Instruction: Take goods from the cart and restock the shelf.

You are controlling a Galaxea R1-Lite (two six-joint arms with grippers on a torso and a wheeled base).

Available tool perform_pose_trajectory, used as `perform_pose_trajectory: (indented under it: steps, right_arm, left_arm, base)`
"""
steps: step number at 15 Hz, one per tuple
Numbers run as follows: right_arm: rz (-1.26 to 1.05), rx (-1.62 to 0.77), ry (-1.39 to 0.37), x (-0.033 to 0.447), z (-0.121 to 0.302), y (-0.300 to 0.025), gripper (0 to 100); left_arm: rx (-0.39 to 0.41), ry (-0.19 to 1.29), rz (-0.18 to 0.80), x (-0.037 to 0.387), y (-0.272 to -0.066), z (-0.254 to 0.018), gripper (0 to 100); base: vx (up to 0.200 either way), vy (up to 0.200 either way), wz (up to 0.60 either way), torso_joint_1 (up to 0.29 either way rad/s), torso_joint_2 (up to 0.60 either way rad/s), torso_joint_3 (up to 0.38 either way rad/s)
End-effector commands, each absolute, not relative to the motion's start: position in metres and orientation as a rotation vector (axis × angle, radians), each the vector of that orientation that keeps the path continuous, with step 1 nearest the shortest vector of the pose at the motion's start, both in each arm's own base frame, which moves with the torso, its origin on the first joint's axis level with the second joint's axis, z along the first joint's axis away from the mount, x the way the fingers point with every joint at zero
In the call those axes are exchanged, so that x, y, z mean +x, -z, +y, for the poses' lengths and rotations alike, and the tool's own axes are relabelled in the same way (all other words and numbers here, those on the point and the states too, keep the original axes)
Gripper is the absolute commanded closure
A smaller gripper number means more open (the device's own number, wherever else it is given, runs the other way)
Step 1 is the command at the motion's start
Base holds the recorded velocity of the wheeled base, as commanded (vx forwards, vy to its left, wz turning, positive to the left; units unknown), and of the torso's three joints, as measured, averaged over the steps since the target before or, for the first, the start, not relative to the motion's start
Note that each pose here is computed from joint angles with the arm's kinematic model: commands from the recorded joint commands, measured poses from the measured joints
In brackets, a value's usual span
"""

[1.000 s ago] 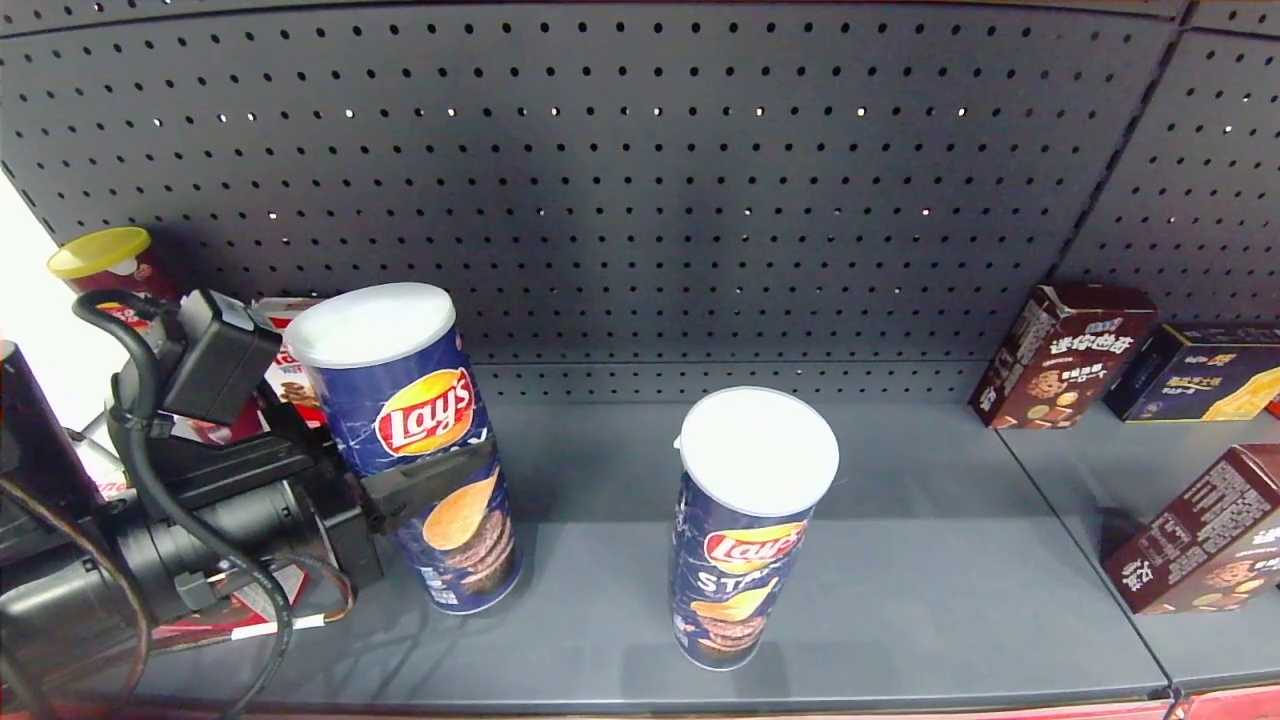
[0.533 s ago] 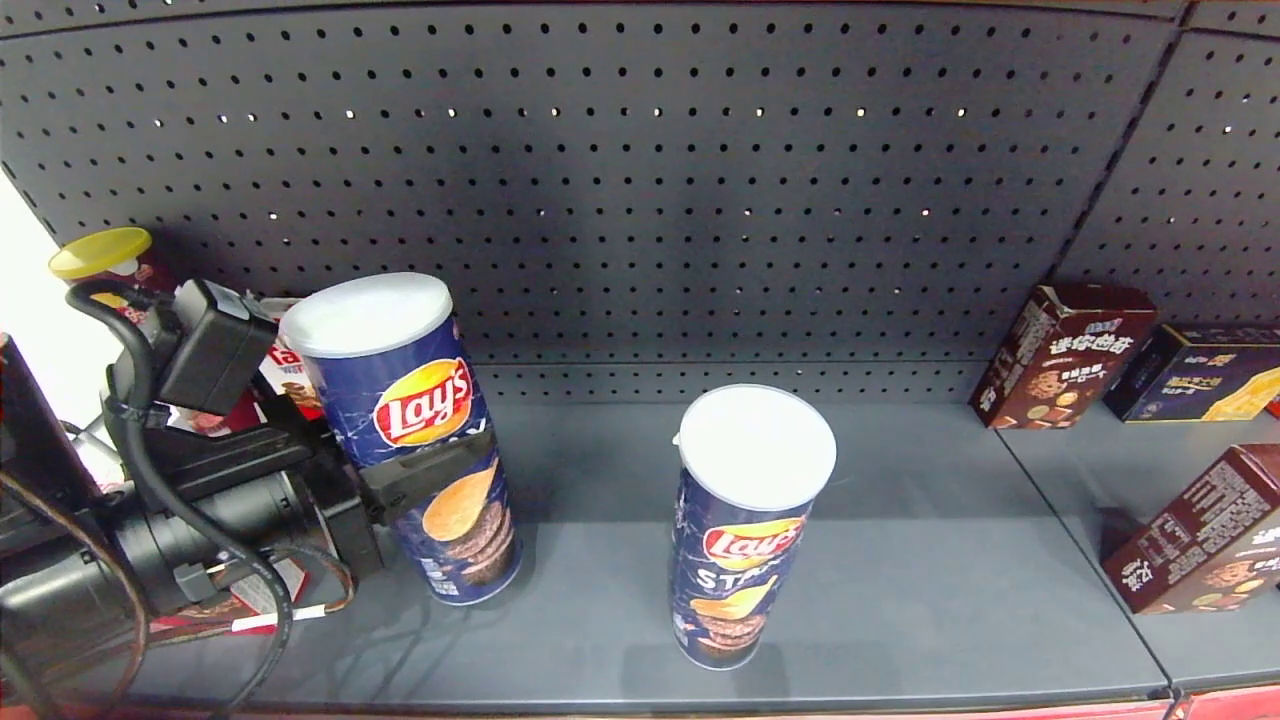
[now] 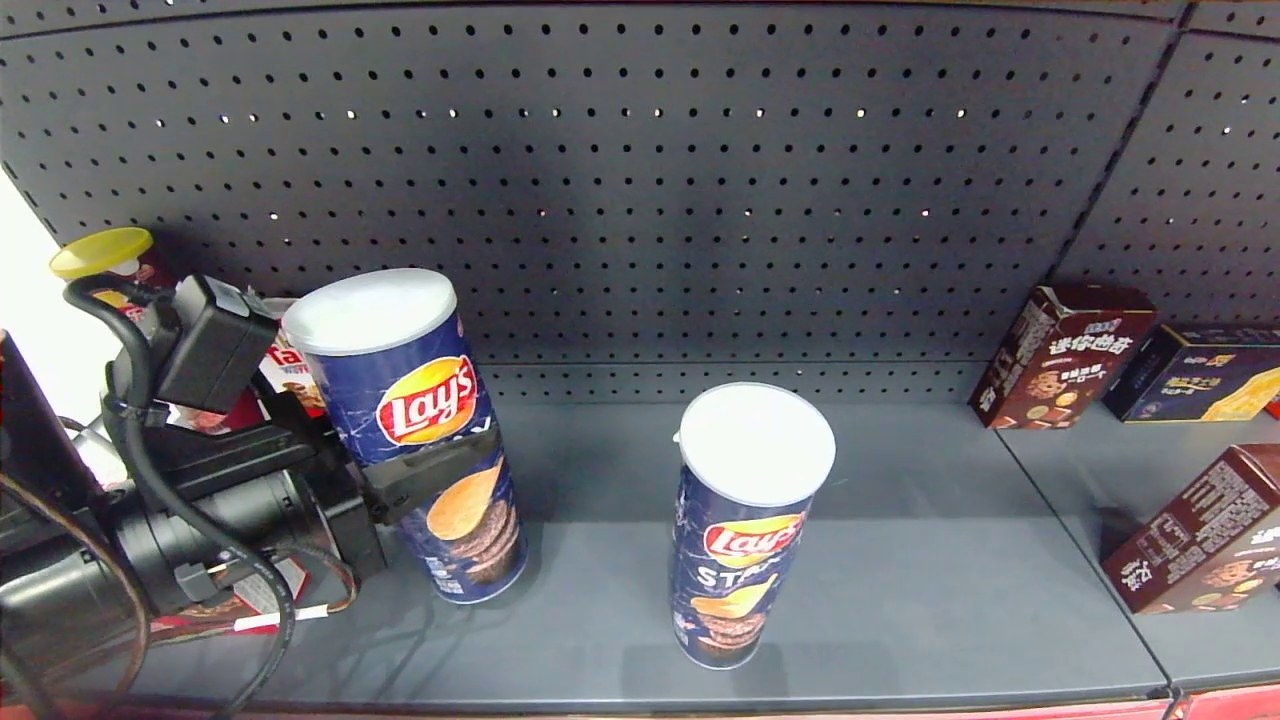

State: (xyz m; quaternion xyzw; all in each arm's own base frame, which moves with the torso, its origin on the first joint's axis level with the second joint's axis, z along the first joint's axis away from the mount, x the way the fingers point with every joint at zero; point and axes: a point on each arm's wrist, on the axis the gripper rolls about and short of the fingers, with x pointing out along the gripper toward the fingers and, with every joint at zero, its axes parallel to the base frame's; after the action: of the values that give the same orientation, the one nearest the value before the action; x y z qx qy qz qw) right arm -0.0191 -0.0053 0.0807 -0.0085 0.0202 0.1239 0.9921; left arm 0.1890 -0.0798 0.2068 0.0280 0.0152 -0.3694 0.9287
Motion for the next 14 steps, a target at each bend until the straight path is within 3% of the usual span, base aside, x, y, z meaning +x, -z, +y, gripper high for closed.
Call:
perform_pose_trajectory:
  steps: [1,3,6,9,14]
  right_arm:
    - [0.102,-0.026,-0.197,-0.0142,-0.0029,-0.0778,0]
    - [0.102,-0.028,-0.189,-0.0142,-0.0031,-0.0778,0]
    - [0.201,0.000,0.237,-0.0075,0.0005,-0.0785,0]
    - [0.093,-0.012,0.116,-0.0153,0.0022,-0.0776,0]
    - [0.096,-0.009,0.117,-0.0151,0.0025,-0.0777,0]
  left_arm:
    - [0.057,0.759,0.036,0.1883,-0.2053,-0.0800,100]
    - [0.057,0.759,0.038,0.1873,-0.2047,-0.0796,100]
    - [0.056,0.756,0.020,0.1860,-0.2091,-0.0779,100]
    - [0.057,0.762,0.019,0.1854,-0.2089,-0.0790,100]
    - [0.060,0.769,0.013,0.1856,-0.2100,-0.0804,100]
  base:
    - [0.000,0.000,0.00,0.000,0.00,0.000]
    - [0.000,0.000,0.00,0.000,0.00,0.000]
    - [0.000,0.000,0.00,0.000,0.00,0.000]
    - [0.000,0.000,0.00,0.000,0.00,0.000]
    - [0.000,0.000,0.00,0.000,0.00,0.000]
